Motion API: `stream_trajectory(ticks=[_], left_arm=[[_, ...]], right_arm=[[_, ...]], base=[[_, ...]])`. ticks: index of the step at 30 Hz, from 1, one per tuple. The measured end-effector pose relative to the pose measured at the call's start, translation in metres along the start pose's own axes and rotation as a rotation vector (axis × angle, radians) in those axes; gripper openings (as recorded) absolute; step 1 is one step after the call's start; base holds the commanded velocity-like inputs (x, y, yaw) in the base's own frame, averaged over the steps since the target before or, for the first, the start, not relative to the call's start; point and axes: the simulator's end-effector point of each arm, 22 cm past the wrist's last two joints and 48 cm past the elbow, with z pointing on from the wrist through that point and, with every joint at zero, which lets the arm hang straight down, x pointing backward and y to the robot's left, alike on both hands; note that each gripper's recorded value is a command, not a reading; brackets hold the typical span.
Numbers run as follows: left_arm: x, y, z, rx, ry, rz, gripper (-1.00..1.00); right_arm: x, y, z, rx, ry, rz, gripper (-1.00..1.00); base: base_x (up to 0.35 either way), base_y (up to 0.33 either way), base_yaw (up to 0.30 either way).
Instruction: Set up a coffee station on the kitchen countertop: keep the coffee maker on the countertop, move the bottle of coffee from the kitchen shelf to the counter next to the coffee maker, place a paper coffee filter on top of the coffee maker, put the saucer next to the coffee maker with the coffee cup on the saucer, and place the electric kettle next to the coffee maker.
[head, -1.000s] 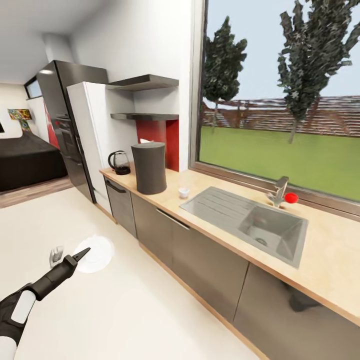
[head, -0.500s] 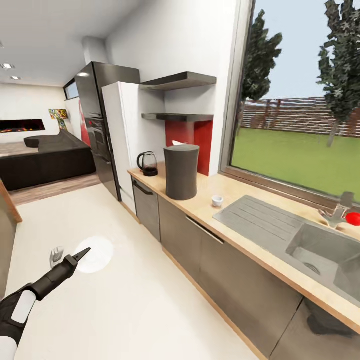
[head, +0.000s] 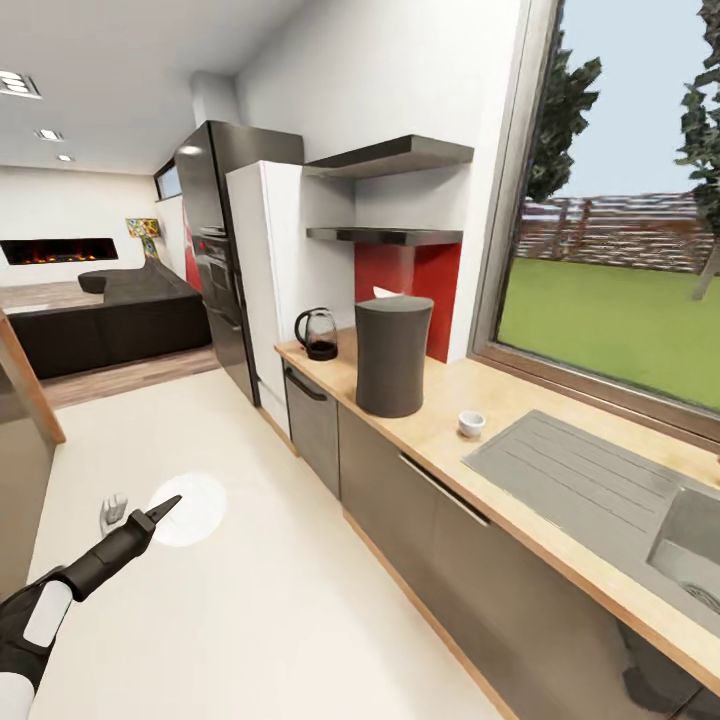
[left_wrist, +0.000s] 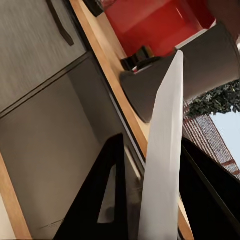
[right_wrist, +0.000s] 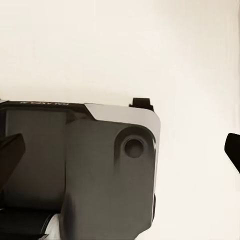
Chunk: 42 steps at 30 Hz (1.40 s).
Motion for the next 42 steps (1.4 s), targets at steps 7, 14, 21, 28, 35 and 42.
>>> stream_trajectory(ticks=[7, 14, 21, 28, 35, 42], left_arm=[[0.000, 0.000, 0.000, 0.000, 0.001, 0.000, -1.00], [0.001, 0.000, 0.000, 0.000, 0.002, -0.002, -1.00], [0.001, 0.001, 0.000, -0.002, 0.002, -0.003, -1.00], [0.001, 0.001, 0.000, -0.002, 0.003, -0.004, -1.00], [0.002, 0.001, 0.000, -0.002, 0.003, -0.004, -1.00], [0.015, 0.004, -0.002, 0.001, 0.022, -0.025, -1.00]], right_arm=[[-0.001, 0.000, 0.000, 0.000, -0.003, 0.000, 1.00], [-0.001, 0.002, 0.000, -0.003, -0.004, 0.004, 1.00], [-0.001, 0.002, 0.000, -0.003, -0.004, 0.004, 1.00], [-0.001, 0.002, 0.000, -0.003, -0.003, 0.002, 1.00], [-0.001, 0.001, 0.000, -0.002, -0.003, 0.000, 1.00], [-0.005, 0.009, 0.001, -0.007, -0.016, 0.006, 1.00]], base=[[0.333, 0.028, 0.000], [0.298, 0.179, 0.000], [0.284, 0.210, 0.170], [0.282, 0.213, 0.252], [0.282, 0.213, 0.039], [0.161, 0.122, 0.001]])
